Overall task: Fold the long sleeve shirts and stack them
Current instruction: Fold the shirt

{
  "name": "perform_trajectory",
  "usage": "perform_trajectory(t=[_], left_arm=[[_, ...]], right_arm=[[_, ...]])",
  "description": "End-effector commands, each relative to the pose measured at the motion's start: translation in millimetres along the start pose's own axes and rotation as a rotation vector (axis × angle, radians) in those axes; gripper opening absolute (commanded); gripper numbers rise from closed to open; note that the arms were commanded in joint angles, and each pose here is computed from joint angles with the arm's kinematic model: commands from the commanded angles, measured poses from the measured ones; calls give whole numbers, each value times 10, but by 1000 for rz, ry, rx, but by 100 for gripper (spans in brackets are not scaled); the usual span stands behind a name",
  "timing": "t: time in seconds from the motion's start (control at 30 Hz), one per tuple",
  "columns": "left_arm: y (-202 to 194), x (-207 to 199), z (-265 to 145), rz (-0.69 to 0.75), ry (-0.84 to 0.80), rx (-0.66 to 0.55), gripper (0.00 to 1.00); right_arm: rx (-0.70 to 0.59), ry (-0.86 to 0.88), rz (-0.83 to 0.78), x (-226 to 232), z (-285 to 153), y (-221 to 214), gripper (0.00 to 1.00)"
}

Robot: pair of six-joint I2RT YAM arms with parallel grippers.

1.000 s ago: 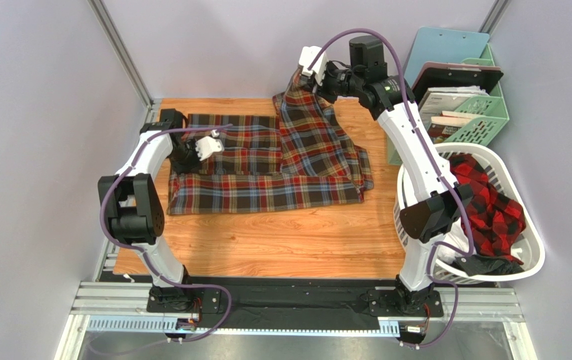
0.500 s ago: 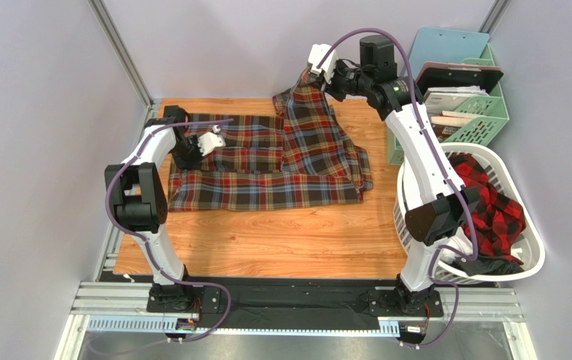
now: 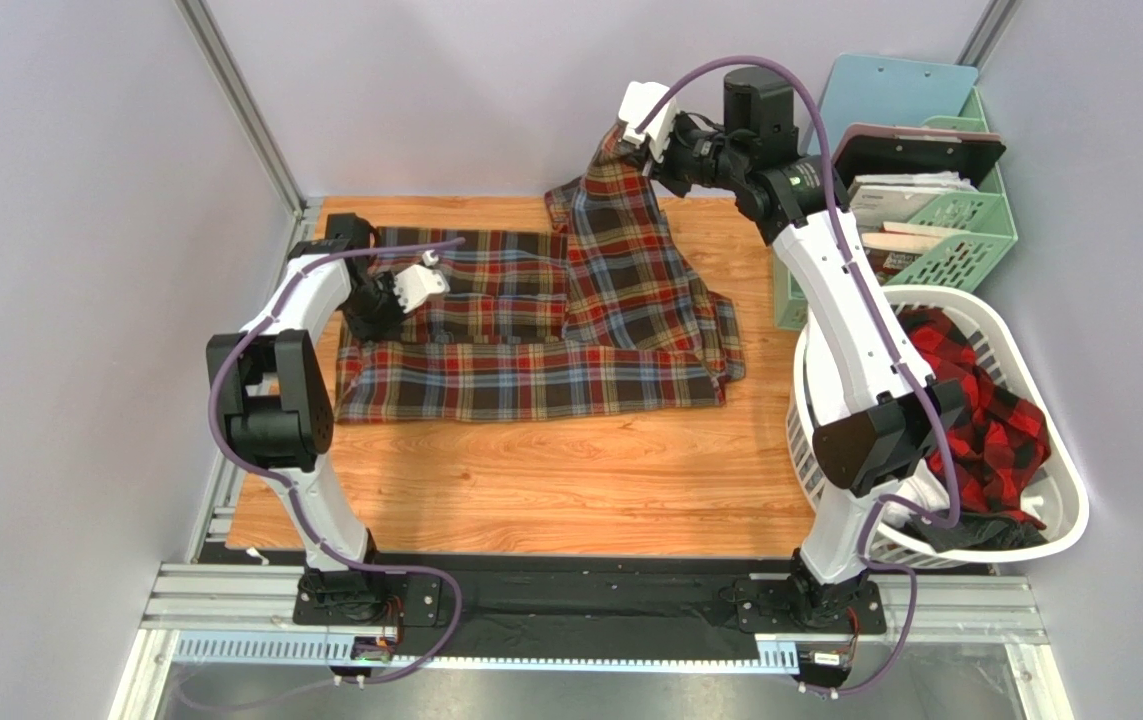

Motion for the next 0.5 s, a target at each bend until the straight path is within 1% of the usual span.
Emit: perform_trajectory(t=[0.0, 0.23, 0.47], left_arm=[[86, 155, -304, -8, 134, -45, 0], [94, 200, -265, -10, 133, -46, 0], [37, -27, -190, 25, 29, -47, 0]], right_arm=[[-132, -110, -92, -117, -332, 485, 0], [-103, -132, -104, -136, -315, 411, 0], [-90, -84, -74, -40, -246, 309, 0]])
Point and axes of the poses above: each gripper's point midway between its finger pads, its own z axis out along the fingers, its own x axis along the line the jaws close on, y = z × x, the point moved 10 cm from there along -z, back along the fingers, and after that the axes turned 8 degrees about z, right-handed, at the moved point
